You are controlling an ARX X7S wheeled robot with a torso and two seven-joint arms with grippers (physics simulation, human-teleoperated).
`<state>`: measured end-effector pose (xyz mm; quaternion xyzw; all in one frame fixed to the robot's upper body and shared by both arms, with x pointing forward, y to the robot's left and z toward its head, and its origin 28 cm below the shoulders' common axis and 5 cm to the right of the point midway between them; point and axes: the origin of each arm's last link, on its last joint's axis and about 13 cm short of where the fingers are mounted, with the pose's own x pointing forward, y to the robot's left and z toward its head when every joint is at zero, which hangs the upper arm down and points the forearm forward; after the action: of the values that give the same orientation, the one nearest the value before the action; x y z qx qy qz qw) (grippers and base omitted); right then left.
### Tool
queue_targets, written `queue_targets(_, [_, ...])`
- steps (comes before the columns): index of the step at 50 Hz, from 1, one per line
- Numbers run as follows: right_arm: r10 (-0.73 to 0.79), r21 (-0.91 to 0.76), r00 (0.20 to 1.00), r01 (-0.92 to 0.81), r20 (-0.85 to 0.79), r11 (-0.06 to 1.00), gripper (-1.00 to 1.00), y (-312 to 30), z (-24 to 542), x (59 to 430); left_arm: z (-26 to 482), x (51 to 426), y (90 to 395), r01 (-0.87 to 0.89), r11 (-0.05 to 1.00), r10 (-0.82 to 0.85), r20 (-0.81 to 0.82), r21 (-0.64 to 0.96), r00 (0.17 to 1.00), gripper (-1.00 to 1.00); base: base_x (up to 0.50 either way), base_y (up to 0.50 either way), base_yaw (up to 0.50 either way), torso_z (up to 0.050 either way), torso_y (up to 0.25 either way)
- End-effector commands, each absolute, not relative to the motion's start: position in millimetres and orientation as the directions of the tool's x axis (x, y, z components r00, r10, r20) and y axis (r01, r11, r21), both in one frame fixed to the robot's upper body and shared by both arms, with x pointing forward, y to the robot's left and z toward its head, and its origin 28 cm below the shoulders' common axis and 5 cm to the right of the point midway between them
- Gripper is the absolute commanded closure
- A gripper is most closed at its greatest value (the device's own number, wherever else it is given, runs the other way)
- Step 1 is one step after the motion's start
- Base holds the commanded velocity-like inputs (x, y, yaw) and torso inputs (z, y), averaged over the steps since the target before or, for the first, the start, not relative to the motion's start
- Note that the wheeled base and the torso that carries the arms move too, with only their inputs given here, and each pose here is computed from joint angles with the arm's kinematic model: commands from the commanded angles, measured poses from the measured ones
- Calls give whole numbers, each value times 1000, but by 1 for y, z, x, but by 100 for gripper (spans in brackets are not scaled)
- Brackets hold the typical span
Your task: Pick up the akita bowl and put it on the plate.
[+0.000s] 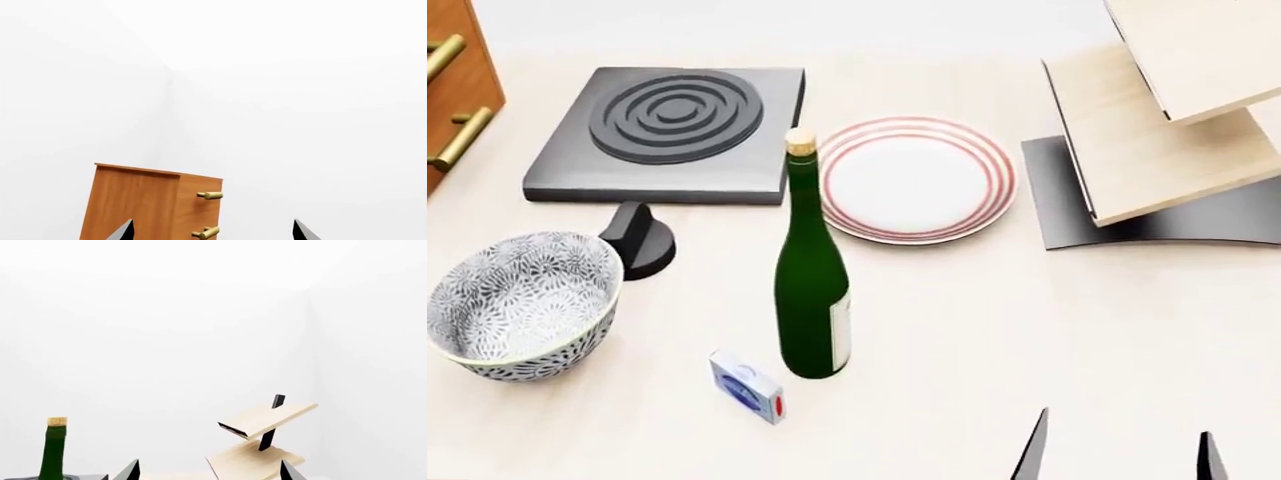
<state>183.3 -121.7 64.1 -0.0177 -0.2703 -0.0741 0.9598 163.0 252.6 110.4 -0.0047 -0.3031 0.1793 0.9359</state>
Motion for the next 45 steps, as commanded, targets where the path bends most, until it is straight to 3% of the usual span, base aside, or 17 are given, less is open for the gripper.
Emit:
queue_targets(1, [-124, 8, 845, 141, 520, 990, -100, -121, 63, 183, 110, 163, 252, -329, 937, 334, 566, -115, 754, -100, 133, 0, 0, 0, 0])
queue_targets(45, [-109, 3, 849, 125, 517, 992, -100, -119, 62, 182, 110, 162, 251, -323, 940, 325, 569, -109, 755, -100, 247, 0, 0, 0, 0])
